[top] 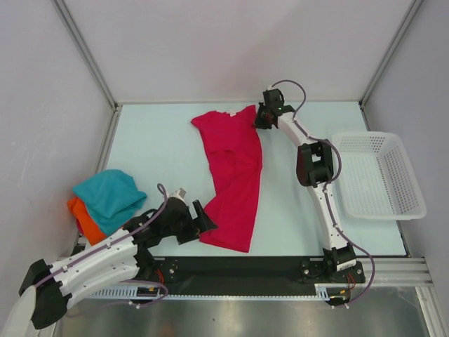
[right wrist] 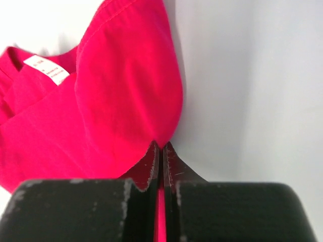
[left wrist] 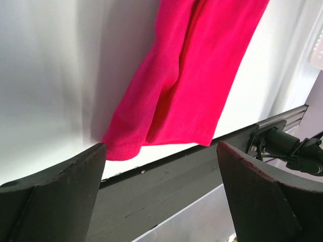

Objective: Fold and stack the t-shirts

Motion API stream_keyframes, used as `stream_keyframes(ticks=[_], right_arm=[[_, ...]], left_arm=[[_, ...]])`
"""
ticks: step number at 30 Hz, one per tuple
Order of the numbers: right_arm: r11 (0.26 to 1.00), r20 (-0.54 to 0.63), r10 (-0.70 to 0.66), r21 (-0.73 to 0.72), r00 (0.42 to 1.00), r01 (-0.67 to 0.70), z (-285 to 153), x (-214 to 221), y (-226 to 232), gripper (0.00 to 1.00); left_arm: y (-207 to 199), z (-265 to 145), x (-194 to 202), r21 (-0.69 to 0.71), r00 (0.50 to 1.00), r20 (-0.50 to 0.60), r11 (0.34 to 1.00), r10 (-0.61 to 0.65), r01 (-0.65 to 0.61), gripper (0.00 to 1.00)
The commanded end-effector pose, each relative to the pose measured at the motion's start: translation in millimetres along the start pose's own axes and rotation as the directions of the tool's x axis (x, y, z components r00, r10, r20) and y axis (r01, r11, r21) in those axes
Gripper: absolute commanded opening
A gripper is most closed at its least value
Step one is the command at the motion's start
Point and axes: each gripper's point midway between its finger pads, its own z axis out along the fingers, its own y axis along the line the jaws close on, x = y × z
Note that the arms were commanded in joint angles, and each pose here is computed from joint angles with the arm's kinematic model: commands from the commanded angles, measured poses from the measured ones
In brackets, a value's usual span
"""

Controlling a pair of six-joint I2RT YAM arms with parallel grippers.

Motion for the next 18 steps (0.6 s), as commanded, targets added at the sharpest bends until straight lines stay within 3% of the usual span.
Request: stream_keyframes(ticks=[1,3,7,8,9,11,12,18], right_arm=[[0.961,0.123,0.023,0.273,0.992,-0.056,-7,-35,-80,0.00],[0.940,0.163,0.024,0.331,0.986,-0.078,-16,-48,-97,0.00],[0.949,0.162,0.053,0.299,0.985,-0.100,-14,-56,-105,0.00],[0.952,0.145,0.060,0.289,0.988,-0.100,-12,-53,-106,0.05],[0.964,0.119,0.059,0.251,0.991,-0.087,-9,-50,-100,0.26],[0.972,0.092,0.060,0.220,0.994,-0.080,-4,-43,-96,0.37],[0.976,0.084,0.061,0.204,0.995,-0.077,-5,-42,-92,0.47],[0.983,0.136,-0.012,0.183,0.991,-0.014,-33,-66,-63,0.58]], left_arm=[[-25,-3,-6,0.090,1.000,0.000,0.996,0.020,-0.020,0.96],[-22,-1,-5,0.093,1.000,-0.012,0.996,0.008,-0.007,0.96],[-21,-1,-9,0.105,1.000,-0.003,0.994,-0.009,0.009,0.96],[-21,-1,-11,0.106,1.000,0.002,0.994,-0.013,0.013,0.96],[-21,-1,-12,0.109,1.000,0.006,0.994,-0.012,0.011,0.96],[-20,-1,-13,0.109,1.000,0.010,0.994,-0.013,0.012,0.96],[-20,-1,-13,0.108,1.000,0.008,0.994,-0.010,0.009,0.96],[-21,1,-12,0.115,1.000,0.001,0.993,-0.007,0.007,0.96]])
